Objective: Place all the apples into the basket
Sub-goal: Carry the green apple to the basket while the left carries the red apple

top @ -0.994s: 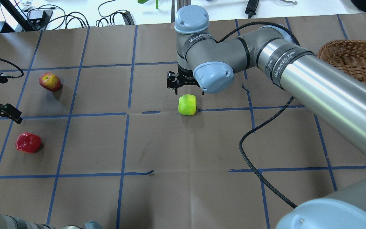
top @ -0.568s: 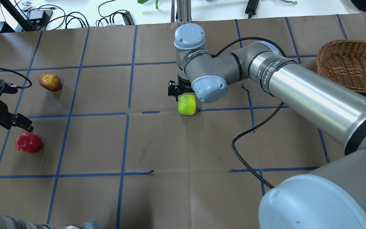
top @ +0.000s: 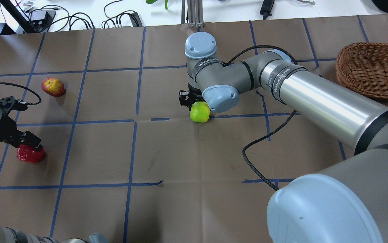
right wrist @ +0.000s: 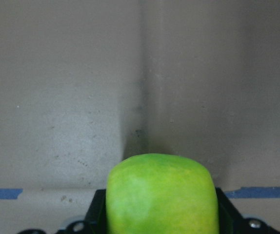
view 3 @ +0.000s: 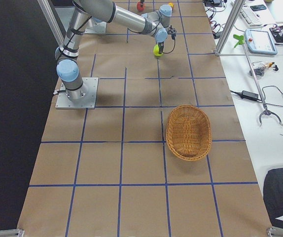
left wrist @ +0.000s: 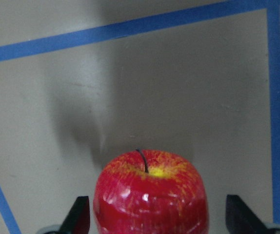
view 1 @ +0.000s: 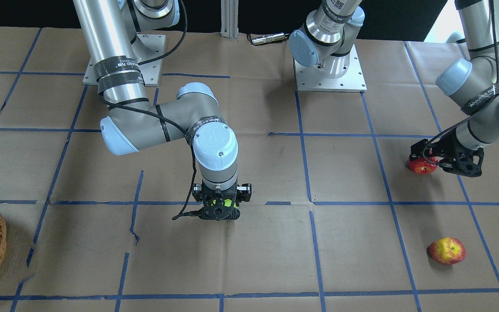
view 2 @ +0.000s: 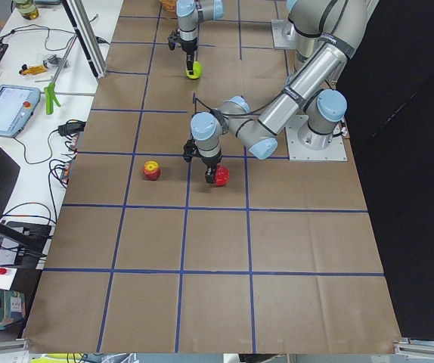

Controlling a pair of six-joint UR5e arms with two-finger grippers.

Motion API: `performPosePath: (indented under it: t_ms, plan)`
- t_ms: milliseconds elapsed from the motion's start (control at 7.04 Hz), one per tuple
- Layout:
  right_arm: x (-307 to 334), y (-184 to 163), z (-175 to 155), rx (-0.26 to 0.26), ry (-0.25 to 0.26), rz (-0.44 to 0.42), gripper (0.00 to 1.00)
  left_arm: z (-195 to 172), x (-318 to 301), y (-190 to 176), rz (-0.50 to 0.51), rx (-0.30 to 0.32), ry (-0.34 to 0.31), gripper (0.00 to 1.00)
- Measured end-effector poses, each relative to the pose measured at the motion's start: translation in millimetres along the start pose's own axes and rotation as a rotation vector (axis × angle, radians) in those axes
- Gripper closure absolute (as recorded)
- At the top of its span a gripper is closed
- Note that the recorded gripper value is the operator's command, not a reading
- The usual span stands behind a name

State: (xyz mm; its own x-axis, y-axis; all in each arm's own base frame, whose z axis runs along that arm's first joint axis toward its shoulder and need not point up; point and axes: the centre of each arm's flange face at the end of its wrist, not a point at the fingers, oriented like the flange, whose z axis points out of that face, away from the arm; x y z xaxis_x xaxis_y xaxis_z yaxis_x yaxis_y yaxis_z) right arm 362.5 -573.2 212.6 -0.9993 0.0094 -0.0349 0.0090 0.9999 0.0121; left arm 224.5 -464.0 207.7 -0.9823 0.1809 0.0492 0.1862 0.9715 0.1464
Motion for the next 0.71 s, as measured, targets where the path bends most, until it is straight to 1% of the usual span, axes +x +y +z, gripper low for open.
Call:
performPosePath:
  t_ms: [142, 284, 426, 568, 710]
  plan:
    - [4.9, -3.2, -17.1, 0.022, -0.007, -0.002, 0.93, 1.3, -4.6, 4.1, -0.002, -0.014, -0.008, 0.03]
    - [27.2, -11.2, -47.4, 0.051, -0.01, -0.007, 0.93, 2.8, -6.7, 6.7, -0.002, -0.023, -0.011, 0.07]
    - [73.8, -25.0, -79.0, 0.064, -0.003, -0.007, 0.93, 5.5, -6.2, 8.6, -0.004, -0.029, -0.007, 0.3]
    - [148.2, -41.0, -111.3, 0.057, 0.01, -0.009, 0.93, 8.6, -4.4, 10.1, -0.007, -0.032, -0.003, 0.56]
    - [228.4, -50.9, -137.0, 0.046, 0.033, -0.037, 0.93, 9.1, -3.4, 10.3, -0.014, -0.031, -0.003, 0.63]
